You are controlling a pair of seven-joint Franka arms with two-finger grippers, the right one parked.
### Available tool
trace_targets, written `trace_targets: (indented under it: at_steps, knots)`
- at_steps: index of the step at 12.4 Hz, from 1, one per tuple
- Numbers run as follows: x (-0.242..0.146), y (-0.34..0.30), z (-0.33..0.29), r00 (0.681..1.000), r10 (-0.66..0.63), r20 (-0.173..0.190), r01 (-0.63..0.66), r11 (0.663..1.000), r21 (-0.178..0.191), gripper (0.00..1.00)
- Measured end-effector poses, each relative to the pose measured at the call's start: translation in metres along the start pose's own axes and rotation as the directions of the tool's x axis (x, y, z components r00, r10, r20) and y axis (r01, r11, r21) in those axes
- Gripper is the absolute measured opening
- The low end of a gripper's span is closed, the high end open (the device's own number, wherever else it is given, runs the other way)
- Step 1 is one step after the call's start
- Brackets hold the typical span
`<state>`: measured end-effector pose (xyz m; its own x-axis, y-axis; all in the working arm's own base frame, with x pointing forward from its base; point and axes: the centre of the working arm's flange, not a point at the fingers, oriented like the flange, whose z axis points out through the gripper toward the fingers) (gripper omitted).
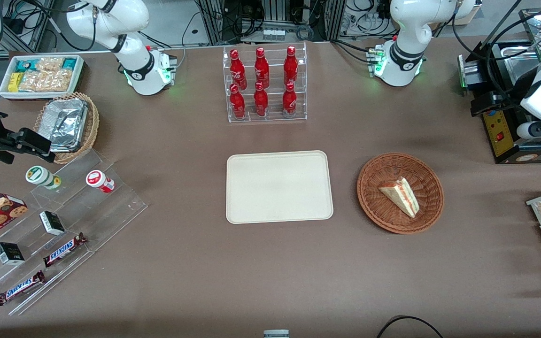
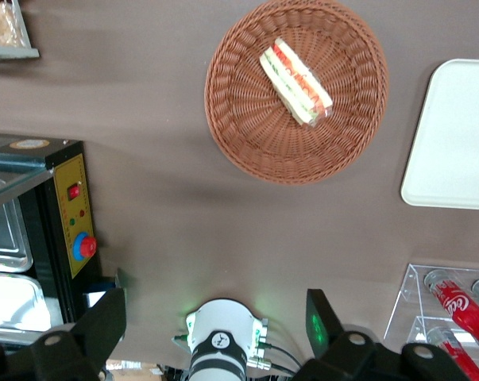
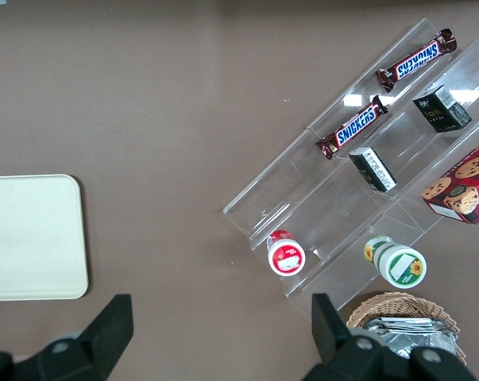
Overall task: Place sandwich from basket to tray
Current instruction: 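Move the left gripper over the sandwich in the wicker basket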
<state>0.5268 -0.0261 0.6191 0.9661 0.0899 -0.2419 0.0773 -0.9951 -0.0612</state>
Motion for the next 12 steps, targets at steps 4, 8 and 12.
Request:
trace_targets:
  at_steps: [4, 8, 12]
  knots:
    - [0.010, 0.003, 0.011, 1.000, 0.005, 0.015, -0.005, 1.000, -0.005, 1.00]
    - [0.045, 0.018, 0.069, 0.997, 0.026, 0.078, -0.026, 1.000, -0.002, 1.00]
    - [0.072, 0.037, 0.141, 0.999, 0.015, 0.028, -0.015, 1.000, -0.006, 1.00]
